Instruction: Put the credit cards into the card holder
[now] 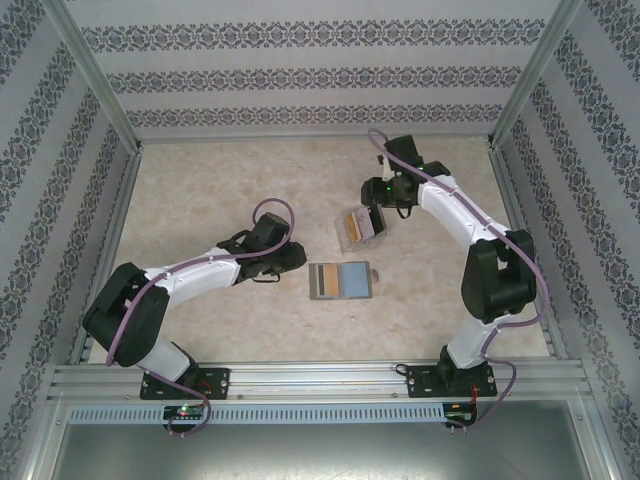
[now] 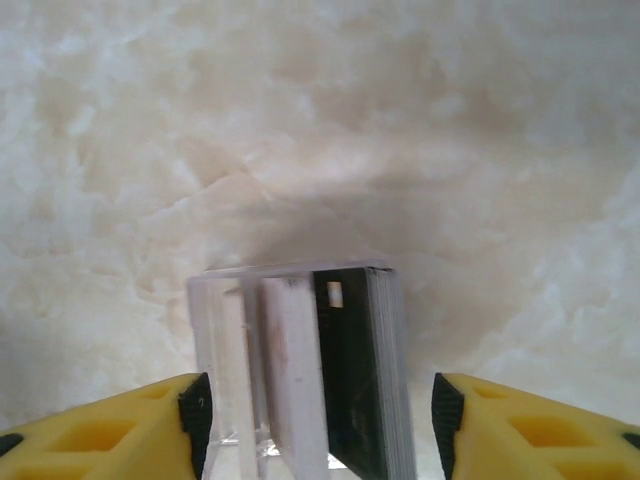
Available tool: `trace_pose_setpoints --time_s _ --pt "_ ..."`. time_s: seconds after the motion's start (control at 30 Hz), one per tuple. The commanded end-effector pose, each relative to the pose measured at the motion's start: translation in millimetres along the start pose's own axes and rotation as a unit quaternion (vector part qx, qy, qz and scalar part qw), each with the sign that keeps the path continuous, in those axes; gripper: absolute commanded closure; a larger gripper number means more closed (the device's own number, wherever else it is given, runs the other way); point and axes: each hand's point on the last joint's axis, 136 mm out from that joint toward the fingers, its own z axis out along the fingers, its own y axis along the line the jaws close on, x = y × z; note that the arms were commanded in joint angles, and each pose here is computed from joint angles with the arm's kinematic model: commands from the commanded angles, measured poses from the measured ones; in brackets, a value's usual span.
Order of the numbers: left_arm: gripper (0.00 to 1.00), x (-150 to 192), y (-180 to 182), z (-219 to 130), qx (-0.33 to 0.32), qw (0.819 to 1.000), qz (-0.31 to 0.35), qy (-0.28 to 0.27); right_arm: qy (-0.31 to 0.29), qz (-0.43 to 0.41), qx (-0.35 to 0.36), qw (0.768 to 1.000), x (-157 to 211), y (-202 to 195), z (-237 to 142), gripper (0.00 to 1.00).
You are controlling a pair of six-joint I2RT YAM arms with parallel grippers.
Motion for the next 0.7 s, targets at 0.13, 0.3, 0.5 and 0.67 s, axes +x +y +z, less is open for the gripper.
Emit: trace_pose_setpoints --time_s 0.13,0.3,0.5,0.67 --pt "0.53 -4.8 -8.9 -0.3 0.028 1.0 -0.001 0.003 0.038 -0.072 0.09 0.993 22.5 1.9 15.5 0.61" --pt "0.47 -3.3 -12.3 2.0 0.034 0.999 0.0 0.011 0.06 -0.092 0.119 0.987 32.6 -1.7 32.4 0.64" --pt "0.45 -1.6 -12.7 3.7 0.036 0.999 -0.002 0.015 0.083 -0.113 0.131 0.981 39.6 0.0 44.6 0.63" --pt "0.44 -1.2 -12.3 4.4 0.035 0.999 -0.002 0.017 0.091 -0.136 0.161 0.973 43.2 -2.2 52.3 0.64"
